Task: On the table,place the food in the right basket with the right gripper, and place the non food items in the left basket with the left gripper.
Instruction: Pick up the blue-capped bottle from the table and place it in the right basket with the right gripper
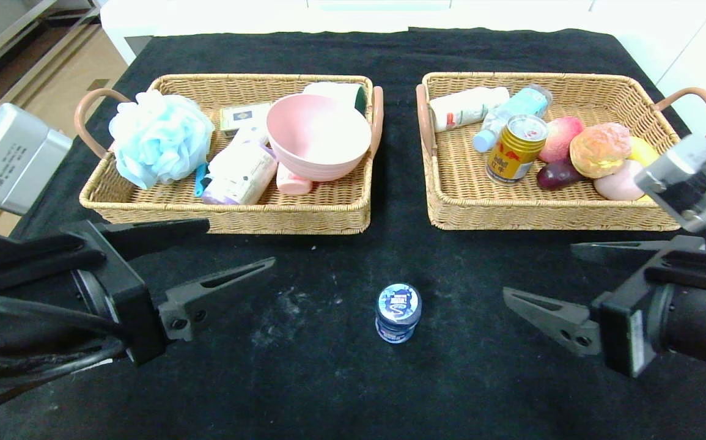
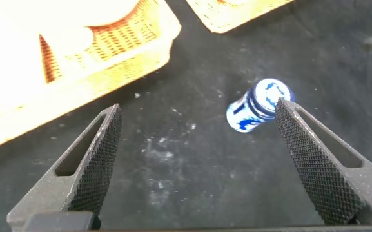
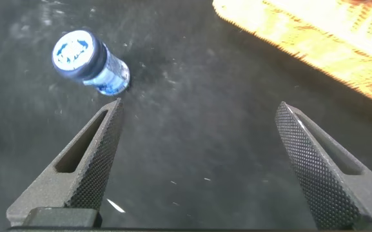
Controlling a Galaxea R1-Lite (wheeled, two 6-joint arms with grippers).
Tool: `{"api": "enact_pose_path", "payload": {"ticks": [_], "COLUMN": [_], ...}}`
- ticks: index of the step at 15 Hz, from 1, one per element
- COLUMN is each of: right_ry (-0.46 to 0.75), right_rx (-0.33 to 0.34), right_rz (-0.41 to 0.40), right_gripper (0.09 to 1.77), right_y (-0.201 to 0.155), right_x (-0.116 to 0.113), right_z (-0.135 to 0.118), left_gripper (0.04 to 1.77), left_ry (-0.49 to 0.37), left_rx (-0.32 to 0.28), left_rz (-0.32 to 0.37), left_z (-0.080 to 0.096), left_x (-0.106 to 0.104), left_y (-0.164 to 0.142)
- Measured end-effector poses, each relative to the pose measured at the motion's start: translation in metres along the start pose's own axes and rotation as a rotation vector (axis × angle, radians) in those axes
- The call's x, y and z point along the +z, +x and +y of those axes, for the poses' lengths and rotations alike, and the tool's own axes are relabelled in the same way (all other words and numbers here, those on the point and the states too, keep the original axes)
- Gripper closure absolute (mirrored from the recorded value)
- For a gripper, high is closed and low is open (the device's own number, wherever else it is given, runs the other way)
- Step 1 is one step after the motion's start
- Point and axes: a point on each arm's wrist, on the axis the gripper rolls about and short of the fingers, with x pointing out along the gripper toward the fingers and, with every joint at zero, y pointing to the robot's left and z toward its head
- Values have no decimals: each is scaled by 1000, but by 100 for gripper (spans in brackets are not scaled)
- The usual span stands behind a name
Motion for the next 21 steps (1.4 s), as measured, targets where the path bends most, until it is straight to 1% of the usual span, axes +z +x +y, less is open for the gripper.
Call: {"api": "enact_pose_path", "payload": {"ticks": [3, 6, 8, 10, 13, 16, 19, 21], "right_ry": [52, 159, 218, 233, 232, 234, 224, 216], "right_rx": [-47, -97, -109, -120, -135, -189, -205, -211], "right_rz": [80, 121, 145, 172, 201, 220, 245, 261], "right_gripper": [15, 15, 15, 15, 15, 15, 15, 15], "right_y": [22, 44, 55, 65, 88, 112, 126, 132], "right_x": [20, 37, 46, 49, 43, 33, 24, 19], "right_z": [34, 65, 82, 98, 115, 127, 133, 136], "left_gripper": [10, 9, 9, 9, 9, 9, 9, 9], "left_ry": [6, 9, 14, 27, 31, 40, 39, 49], "left_rx": [25, 38, 46, 50, 51, 53, 50, 47], "left_rz": [-17, -40, -60, -79, -102, -113, -82, -85], "left_z": [4, 5, 6, 5, 5, 4, 4, 3], "left_x": [3, 9, 13, 17, 20, 22, 19, 20], "left_y": [-4, -9, -14, -19, -25, -28, -30, -31]}}
